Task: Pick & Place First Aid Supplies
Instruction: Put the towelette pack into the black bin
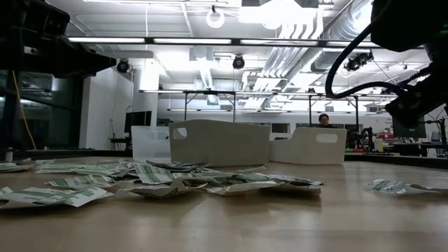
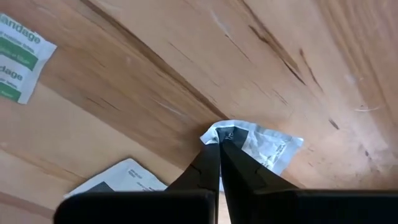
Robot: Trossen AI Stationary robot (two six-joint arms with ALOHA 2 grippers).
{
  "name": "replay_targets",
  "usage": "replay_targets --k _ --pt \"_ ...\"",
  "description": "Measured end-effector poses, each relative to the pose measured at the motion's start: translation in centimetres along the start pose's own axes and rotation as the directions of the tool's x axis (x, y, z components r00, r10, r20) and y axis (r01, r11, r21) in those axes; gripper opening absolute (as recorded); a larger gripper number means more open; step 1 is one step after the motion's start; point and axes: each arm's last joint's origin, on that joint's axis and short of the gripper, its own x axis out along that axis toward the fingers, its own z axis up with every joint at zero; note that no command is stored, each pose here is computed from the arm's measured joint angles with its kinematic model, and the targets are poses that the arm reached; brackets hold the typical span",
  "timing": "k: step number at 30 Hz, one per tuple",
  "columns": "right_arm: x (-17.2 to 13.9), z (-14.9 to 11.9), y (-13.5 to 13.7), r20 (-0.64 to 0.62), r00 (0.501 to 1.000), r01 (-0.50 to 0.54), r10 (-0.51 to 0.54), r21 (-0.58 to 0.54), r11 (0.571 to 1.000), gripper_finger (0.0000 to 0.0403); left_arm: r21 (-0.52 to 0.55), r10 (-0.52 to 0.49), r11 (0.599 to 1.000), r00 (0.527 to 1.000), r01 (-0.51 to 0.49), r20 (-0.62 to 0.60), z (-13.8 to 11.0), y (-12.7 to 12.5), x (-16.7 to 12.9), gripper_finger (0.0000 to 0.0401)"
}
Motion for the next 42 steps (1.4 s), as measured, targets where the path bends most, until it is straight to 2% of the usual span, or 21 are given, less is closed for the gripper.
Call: replay_targets --k 7,11,29,42 --pt "-1.8 -0.5 -0.6 0.181 0.983 -0.009 0.013 -0.024 1.000 0.0000 0.000 0.000 1.000 1.000 0.000 0.000 0.0 0.0 0.0 0.0096" --pt "-3.0 -0.9 -0.7 0.241 0.968 -0.061 0.073 -0.055 0.997 0.0001 0.000 0.000 1.000 1.000 0.000 0.000 0.0 0.0 0.0 0.0096" --pt "-4.2 -1.0 -0.3 0.264 0.947 -0.149 0.183 -0.144 0.978 0.0001 0.000 0.000 1.000 1.000 0.000 0.000 0.0 0.0 0.0 0.0096" --pt "-6.2 -0.6 0.3 0.324 0.919 -0.144 0.227 -0.262 0.954 0.0000 0.000 0.000 1.000 1.000 0.000 0.000 0.0 0.0 0.0 0.0096"
